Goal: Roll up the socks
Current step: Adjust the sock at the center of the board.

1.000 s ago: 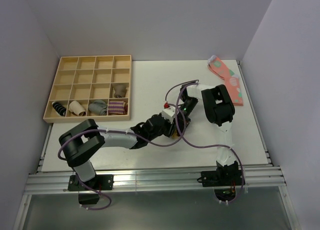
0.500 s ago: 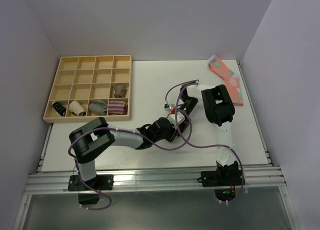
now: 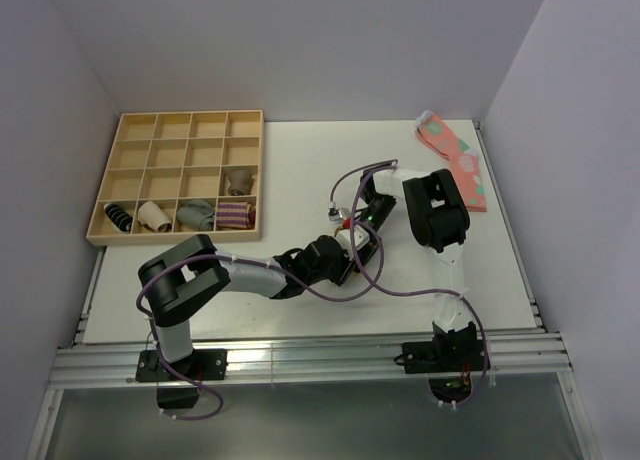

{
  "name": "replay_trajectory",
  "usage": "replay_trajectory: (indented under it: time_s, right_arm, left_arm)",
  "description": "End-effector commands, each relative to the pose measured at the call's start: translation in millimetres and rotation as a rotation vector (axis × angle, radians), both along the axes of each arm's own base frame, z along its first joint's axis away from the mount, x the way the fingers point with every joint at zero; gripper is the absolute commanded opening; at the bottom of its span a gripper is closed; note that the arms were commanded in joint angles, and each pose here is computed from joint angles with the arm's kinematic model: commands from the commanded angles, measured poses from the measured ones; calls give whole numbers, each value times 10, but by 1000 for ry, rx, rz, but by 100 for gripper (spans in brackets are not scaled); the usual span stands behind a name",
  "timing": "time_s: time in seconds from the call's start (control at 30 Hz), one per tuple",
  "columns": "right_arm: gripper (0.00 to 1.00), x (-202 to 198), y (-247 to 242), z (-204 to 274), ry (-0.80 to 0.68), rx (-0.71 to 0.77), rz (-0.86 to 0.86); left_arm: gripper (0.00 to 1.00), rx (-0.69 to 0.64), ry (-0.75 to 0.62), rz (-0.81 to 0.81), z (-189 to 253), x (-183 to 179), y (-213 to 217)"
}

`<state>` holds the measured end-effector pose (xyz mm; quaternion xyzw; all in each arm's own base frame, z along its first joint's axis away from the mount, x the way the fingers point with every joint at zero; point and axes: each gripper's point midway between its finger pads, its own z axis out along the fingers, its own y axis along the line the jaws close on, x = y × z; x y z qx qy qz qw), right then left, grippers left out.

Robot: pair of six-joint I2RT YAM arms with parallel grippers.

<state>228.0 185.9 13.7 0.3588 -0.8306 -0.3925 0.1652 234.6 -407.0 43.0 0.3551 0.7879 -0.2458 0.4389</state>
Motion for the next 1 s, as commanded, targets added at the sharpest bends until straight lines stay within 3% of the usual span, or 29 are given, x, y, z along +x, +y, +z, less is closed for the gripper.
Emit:
replay_trajectory:
  time_s: [0.0, 0.37, 0.63, 0.73, 0.97]
  right_arm:
    - [2, 97, -86, -122, -65, -23, 35]
    - [2, 60, -106, -147, -58, -14, 37]
    - [3, 31, -151, -154, -75, -9, 42]
    - [11, 92, -157, -117, -112, 1, 19]
    - [32, 373, -132, 92, -278, 60, -74]
  left_arm:
    - [37, 7, -9, -19, -27, -40, -1]
    - [34, 73, -5, 27, -233, 41, 44]
    - [10, 69, 31, 66, -291, 90, 46]
    - [1, 77, 72, 62, -338, 56, 54]
    - [0, 55, 209, 73, -441, -1, 115]
